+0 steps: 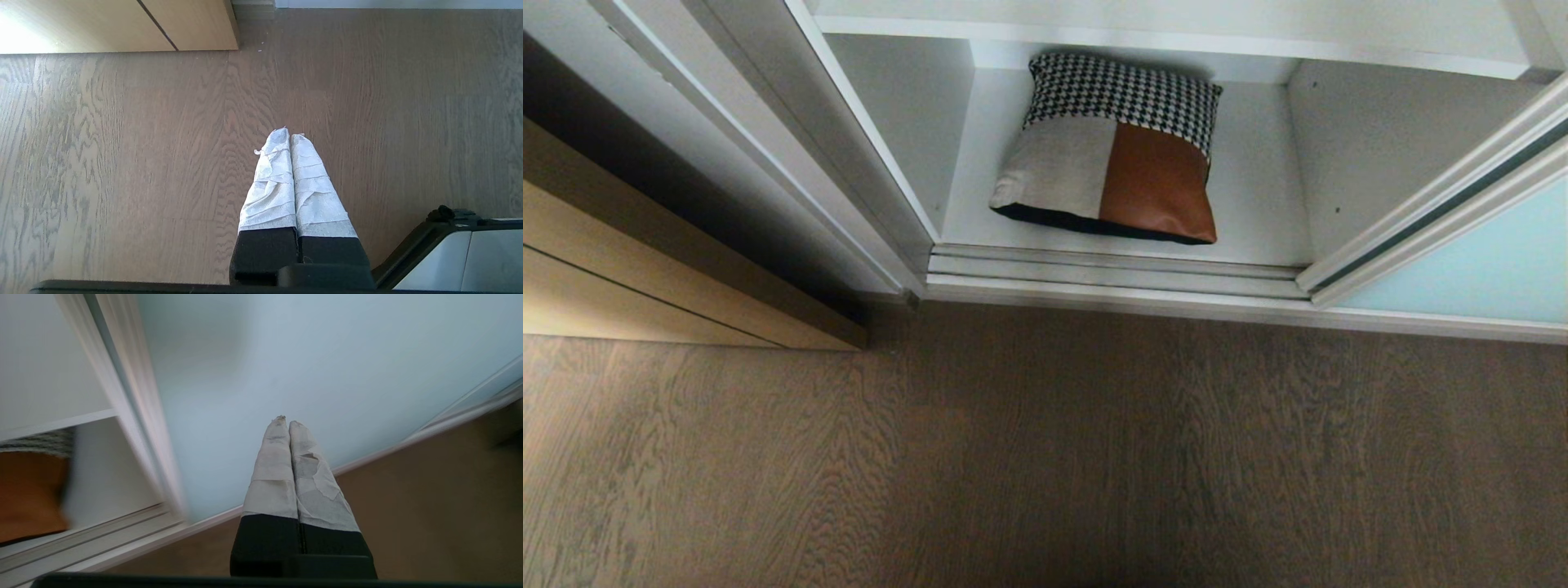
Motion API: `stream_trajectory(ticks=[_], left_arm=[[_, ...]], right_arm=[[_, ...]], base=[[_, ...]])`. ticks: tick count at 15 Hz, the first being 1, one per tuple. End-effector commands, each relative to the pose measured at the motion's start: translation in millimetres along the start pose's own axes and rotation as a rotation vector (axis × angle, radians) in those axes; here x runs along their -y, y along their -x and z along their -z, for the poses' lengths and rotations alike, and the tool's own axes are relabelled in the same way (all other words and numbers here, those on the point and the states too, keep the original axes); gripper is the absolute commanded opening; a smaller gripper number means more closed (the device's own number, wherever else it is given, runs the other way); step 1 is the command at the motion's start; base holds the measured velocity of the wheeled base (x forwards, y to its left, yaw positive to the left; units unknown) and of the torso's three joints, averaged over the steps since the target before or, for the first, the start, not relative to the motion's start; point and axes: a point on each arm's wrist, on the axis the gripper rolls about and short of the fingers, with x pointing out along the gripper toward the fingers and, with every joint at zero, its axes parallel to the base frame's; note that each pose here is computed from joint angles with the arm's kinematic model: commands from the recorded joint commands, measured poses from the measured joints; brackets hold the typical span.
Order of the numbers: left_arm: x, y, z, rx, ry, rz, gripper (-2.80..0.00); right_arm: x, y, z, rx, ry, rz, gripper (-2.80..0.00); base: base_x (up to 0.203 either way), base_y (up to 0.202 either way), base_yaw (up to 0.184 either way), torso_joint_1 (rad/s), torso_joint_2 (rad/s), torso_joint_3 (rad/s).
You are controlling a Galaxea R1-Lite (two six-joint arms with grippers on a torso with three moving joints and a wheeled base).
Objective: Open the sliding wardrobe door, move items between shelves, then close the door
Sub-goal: Close the door
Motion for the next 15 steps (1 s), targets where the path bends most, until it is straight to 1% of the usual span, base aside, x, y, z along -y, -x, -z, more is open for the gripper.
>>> stream_trajectory(ticks=[1,2,3,4,5,7,13,14,15], left_arm=[[0.0,-0.3,0.2,-0.002,0.0,0.001,-2.8],[0.0,-0.3,0.4,-0.003,0.0,0.0,-2.8],[0.0,-0.3,0.3,-0.003,0.0,0.0,-2.8],[0.0,-0.3,0.4,-0.003,0.0,0.001,-2.8],[0.0,-0.3,0.4,-0.003,0.0,0.0,-2.8],[0.0,-0.3,0.4,-0.003,0.0,0.001,-2.8],[0.0,-0.3,0.4,-0.003,0.0,0.0,-2.8],[0.0,-0.3,0.4,-0.003,0.0,0.0,-2.8],[0.0,-0.3,0.4,-0.003,0.0,0.001,-2.8]], right_arm=[[4.1,-21.4,-6.8,-0.06,-0.127,-0.042,-2.8],[2.5,-28.7,-11.1,-0.096,-0.234,-0.077,-2.8],[0.6,-34.1,-13.6,-0.137,-0.303,-0.118,-2.8],[-3.3,-38.2,-15.2,-0.178,-0.353,-0.174,-2.8],[-5.1,-41.8,-16.1,-0.204,-0.392,-0.203,-2.8],[-2.1,-49.5,-15.5,-0.214,-0.41,-0.204,-2.8],[10.9,-72.9,-10.5,-0.239,-0.424,-0.176,-2.8],[11.1,-75.1,-11.9,-0.241,-0.423,-0.182,-2.8],[10.4,-76.4,-12.5,-0.256,-0.426,-0.209,-2.8]], base=[[0.0,0.0,0.0,0.0,0.0,0.0],[0.0,0.0,0.0,0.0,0.0,0.0],[0.0,0.0,0.0,0.0,0.0,0.0],[0.0,0.0,0.0,0.0,0.0,0.0],[0.0,0.0,0.0,0.0,0.0,0.0],[0.0,0.0,0.0,0.0,0.0,0.0],[0.0,0.0,0.0,0.0,0.0,0.0],[0.0,0.0,0.0,0.0,0.0,0.0],[0.0,0.0,0.0,0.0,0.0,0.0]])
